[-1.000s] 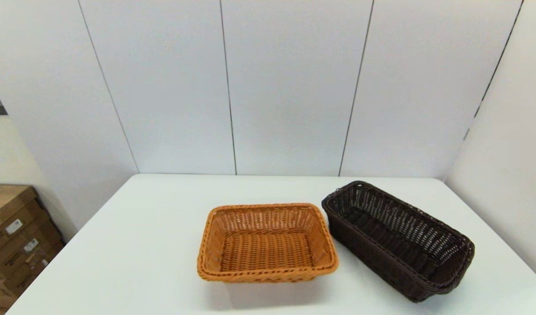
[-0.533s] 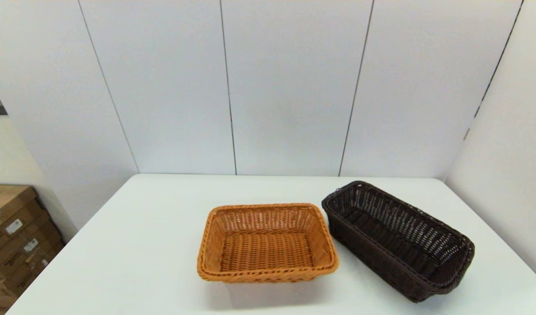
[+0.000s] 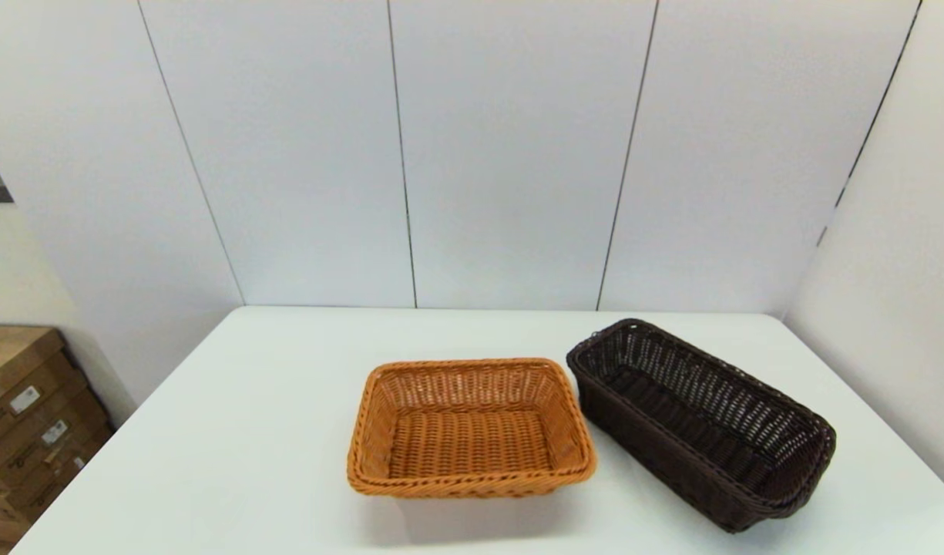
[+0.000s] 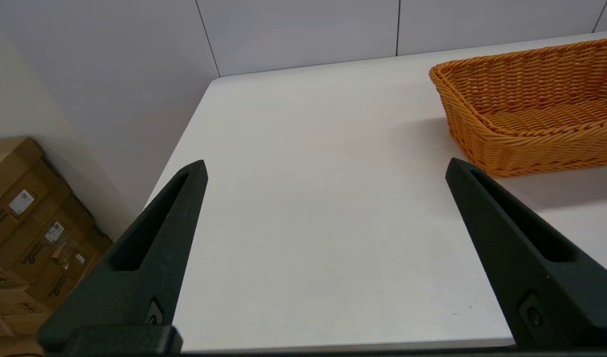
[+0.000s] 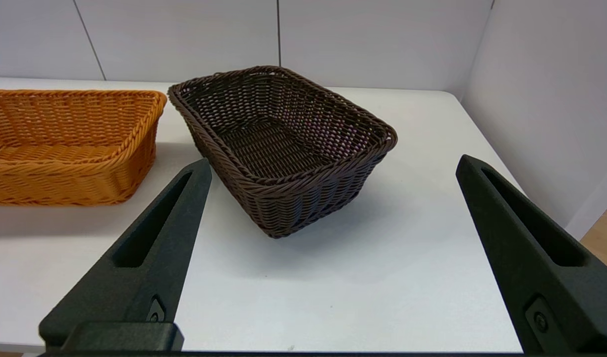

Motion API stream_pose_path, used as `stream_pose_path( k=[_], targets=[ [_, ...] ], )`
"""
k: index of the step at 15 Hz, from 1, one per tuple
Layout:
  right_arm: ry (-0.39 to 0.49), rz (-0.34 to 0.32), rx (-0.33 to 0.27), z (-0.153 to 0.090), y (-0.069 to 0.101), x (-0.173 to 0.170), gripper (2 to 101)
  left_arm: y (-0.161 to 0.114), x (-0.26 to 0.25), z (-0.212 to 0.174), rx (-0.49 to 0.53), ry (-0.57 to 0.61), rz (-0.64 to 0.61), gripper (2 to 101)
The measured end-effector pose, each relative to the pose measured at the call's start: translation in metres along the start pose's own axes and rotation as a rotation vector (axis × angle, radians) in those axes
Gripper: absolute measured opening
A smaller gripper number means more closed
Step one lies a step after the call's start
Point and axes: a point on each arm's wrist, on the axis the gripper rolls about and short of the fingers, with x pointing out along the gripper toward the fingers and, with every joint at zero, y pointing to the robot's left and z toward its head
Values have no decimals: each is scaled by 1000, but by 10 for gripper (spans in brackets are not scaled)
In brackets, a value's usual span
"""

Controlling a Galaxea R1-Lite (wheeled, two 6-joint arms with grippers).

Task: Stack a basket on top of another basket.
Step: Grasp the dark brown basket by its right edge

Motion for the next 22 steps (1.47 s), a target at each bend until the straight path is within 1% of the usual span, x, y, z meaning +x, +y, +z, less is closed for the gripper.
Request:
stream_pose_path(
  k=[11, 16, 17, 20, 22],
  targets=[
    [0, 0, -1, 0, 0, 0, 980, 0, 0, 0, 1, 0, 0, 978],
    [-7, 10, -30, 1, 0, 0, 980, 0, 0, 0, 0, 0, 0, 978],
    [-15, 13, -29, 3, 0, -1, 980, 0, 0, 0, 0, 0, 0, 978],
    [-66, 25, -20, 25, 0, -9, 980, 0, 0, 0, 0, 0, 0, 978],
    [-56, 28, -20, 34, 0, -15, 980, 0, 0, 0, 1, 0, 0, 978]
  ],
)
